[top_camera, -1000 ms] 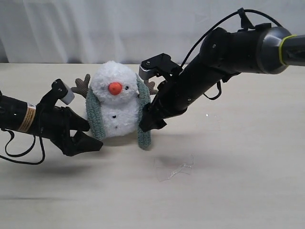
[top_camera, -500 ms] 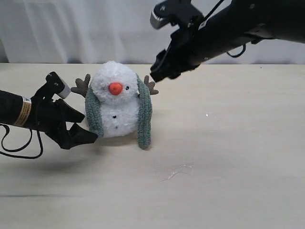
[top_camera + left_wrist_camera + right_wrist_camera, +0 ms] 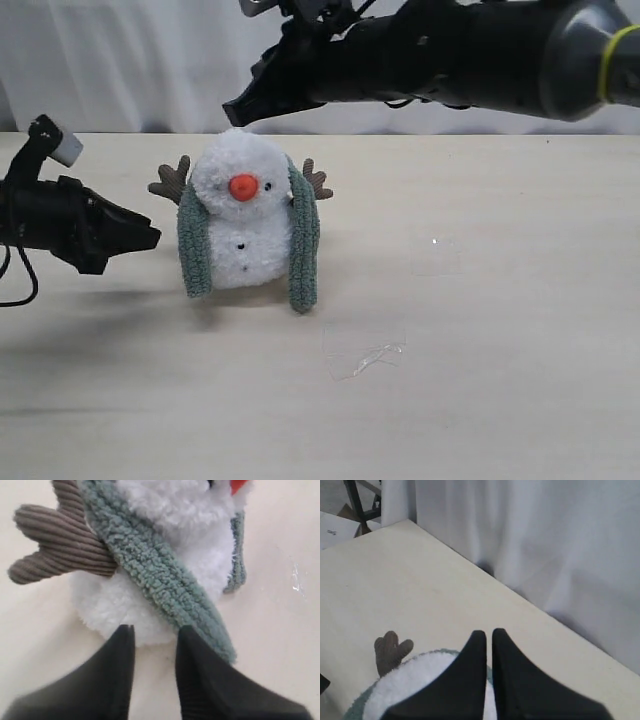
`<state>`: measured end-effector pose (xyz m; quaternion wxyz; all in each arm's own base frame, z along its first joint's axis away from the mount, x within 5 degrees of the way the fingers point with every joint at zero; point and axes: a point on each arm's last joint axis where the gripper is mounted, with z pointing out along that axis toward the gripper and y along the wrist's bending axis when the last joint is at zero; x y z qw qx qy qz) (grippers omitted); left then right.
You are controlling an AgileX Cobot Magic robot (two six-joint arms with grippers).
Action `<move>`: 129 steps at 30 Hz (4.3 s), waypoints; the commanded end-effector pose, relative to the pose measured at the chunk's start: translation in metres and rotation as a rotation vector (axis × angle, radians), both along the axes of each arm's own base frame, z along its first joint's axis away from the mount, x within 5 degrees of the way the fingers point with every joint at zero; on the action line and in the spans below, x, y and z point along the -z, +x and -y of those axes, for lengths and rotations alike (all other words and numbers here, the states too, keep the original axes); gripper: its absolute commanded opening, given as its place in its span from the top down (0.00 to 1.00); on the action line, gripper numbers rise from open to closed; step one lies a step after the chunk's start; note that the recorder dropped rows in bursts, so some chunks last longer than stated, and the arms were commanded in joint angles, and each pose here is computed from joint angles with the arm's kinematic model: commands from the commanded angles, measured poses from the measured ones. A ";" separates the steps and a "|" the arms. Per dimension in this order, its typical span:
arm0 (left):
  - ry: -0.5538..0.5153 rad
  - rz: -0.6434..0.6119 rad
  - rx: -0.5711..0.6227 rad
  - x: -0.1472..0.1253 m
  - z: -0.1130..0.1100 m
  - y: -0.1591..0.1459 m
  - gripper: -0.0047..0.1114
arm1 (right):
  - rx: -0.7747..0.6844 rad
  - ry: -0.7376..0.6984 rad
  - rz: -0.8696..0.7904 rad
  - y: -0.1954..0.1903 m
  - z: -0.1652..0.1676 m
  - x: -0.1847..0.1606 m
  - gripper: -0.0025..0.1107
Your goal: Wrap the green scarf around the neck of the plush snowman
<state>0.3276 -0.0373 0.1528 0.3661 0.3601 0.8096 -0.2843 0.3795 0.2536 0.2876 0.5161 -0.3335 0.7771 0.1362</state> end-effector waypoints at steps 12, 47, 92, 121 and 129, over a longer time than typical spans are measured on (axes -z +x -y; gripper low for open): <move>-0.136 0.405 -0.050 -0.023 0.020 0.022 0.96 | -0.109 -0.030 -0.309 0.026 -0.034 0.036 0.94; -0.057 0.521 0.088 -0.008 0.059 0.056 0.96 | -0.133 -0.138 -0.385 0.019 -0.030 0.044 0.94; -0.002 0.247 0.177 -0.014 0.024 0.036 0.96 | -0.133 -0.138 -0.374 0.020 -0.030 0.044 0.94; -0.164 0.076 0.299 0.016 0.046 0.026 0.96 | -0.134 -0.122 -0.357 0.016 -0.028 0.030 0.68; -0.185 0.076 0.253 0.015 0.028 0.029 0.96 | -0.152 -0.101 -0.291 0.002 -0.019 -0.014 0.42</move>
